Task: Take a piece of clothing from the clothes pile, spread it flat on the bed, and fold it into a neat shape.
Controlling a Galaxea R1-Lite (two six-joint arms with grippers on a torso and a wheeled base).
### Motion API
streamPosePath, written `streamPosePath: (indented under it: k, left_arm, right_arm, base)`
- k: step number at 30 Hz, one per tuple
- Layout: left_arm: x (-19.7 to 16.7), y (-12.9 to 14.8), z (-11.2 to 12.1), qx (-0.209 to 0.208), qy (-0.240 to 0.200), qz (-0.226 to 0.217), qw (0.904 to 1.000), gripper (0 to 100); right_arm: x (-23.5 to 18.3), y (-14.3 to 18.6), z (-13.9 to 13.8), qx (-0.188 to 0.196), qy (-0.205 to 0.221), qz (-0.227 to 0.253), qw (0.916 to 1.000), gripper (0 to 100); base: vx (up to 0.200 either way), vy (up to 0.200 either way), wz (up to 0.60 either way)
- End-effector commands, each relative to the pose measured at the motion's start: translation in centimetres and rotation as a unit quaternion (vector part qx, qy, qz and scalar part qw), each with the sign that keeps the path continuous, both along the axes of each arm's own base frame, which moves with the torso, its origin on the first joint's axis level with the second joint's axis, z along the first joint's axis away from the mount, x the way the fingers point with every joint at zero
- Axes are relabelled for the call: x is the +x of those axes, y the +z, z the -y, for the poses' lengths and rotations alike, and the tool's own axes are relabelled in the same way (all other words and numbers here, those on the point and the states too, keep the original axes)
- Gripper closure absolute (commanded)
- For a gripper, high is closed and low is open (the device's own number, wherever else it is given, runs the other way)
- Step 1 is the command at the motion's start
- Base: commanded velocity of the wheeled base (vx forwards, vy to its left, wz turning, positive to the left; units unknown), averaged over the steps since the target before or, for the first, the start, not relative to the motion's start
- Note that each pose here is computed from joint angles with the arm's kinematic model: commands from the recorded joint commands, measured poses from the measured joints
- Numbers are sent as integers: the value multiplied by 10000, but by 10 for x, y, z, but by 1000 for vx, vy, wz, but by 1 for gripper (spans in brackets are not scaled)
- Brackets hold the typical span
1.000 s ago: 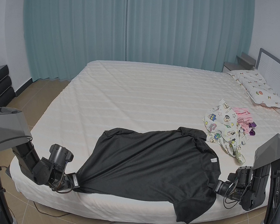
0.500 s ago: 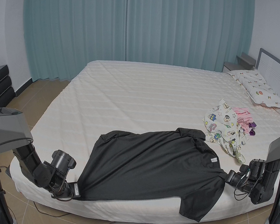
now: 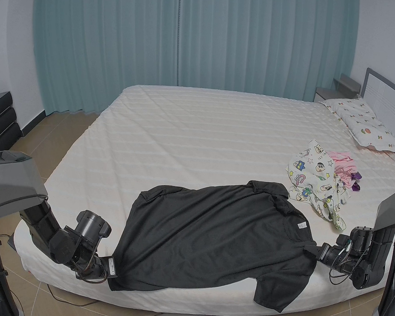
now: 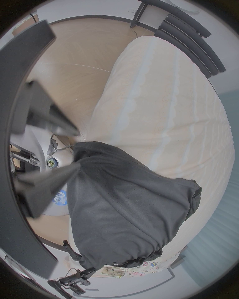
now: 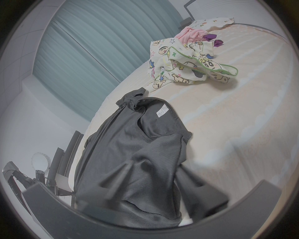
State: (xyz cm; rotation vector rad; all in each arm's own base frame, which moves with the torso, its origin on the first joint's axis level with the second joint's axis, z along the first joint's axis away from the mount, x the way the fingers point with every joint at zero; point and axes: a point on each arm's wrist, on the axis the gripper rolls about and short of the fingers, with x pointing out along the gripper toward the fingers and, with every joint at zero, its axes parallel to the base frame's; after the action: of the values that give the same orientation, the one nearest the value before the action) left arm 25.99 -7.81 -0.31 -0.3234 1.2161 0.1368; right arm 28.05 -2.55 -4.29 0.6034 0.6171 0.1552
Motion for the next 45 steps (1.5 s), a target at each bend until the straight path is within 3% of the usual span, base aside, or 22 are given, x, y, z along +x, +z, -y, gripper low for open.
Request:
streamPosePath:
  k: [1,6,11,19,28,40,45]
  left_arm:
    - [10,7,-3,-109,191,252,9994,0]
    - [36,33,-4,-599,775,1076,9894,0]
    - [59,47,2,-818,857,1545,9809,0]
    - [71,36,6,-812,846,1538,9811,0]
    - [98,31,0,-910,1046,1855,9728,0]
    - [175,24,14,-1253,1218,2514,9520,0]
    - [204,1,22,-1243,1203,2455,9538,0]
  right_arm:
    - [2,0,1,22,-22,76,10000,0]
    - [5,5,1,188,-148,146,9996,0]
    - [5,4,-1,234,-136,113,9996,0]
    - [5,2,-2,232,-118,77,9996,0]
    - [5,1,-6,231,-63,52,9997,0]
    - [4,0,-6,236,-49,37,9997,0]
    - [4,-2,-10,235,5,5,9997,0]
  base:
    - [0,0,0]
    - [0,0,0]
    - [0,0,0]
    - [175,0,0]
    - [0,0,0]
    - [0,0,0]
    - [0,0,0]
